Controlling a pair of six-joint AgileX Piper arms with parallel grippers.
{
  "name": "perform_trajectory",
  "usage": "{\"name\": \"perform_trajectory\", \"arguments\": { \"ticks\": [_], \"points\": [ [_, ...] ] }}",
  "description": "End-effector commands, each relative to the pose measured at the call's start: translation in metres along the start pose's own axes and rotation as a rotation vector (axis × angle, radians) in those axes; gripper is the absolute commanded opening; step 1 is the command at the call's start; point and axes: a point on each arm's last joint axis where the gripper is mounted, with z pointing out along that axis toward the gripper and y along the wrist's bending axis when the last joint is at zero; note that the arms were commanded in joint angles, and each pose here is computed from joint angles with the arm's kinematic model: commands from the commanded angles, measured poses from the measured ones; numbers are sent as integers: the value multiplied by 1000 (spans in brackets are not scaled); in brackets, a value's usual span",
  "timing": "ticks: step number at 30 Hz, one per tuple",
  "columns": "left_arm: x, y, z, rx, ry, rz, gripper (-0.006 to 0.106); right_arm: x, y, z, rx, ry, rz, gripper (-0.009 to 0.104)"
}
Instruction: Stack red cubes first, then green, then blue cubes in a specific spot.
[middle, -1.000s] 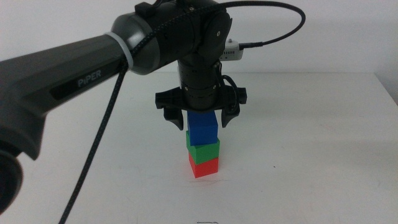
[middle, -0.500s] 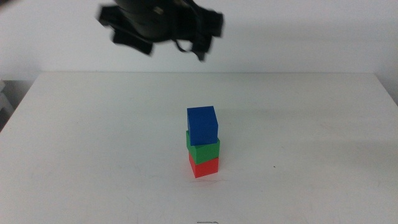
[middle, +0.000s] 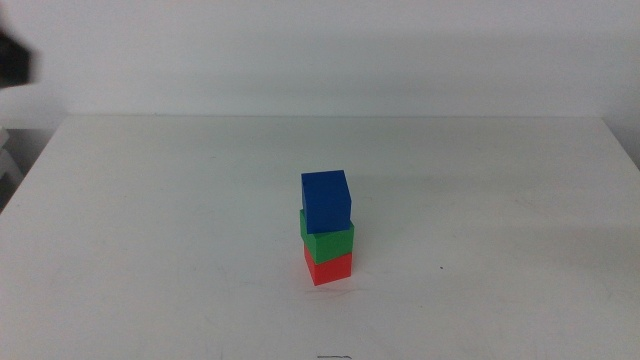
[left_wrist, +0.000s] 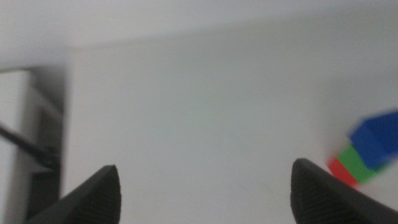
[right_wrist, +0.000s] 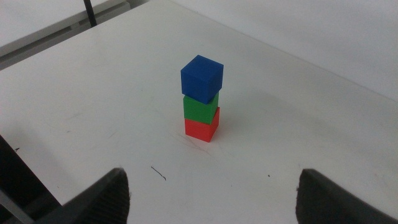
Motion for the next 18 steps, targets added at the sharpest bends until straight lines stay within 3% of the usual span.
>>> {"name": "perform_trajectory", "arguments": {
  "ticks": [1,6,18],
  "points": [
    [7,10,-26,-13,-191,-47,94,-12,-1,-2,15,-82,-16,85],
    [35,19,-51,-92,-249,-95,94,-12,-1,-2,15,-82,-16,85],
    [48,15,-82,-82,-350,-107,94,-12,-1,-2,16,-82,-17,85]
  ]
}}
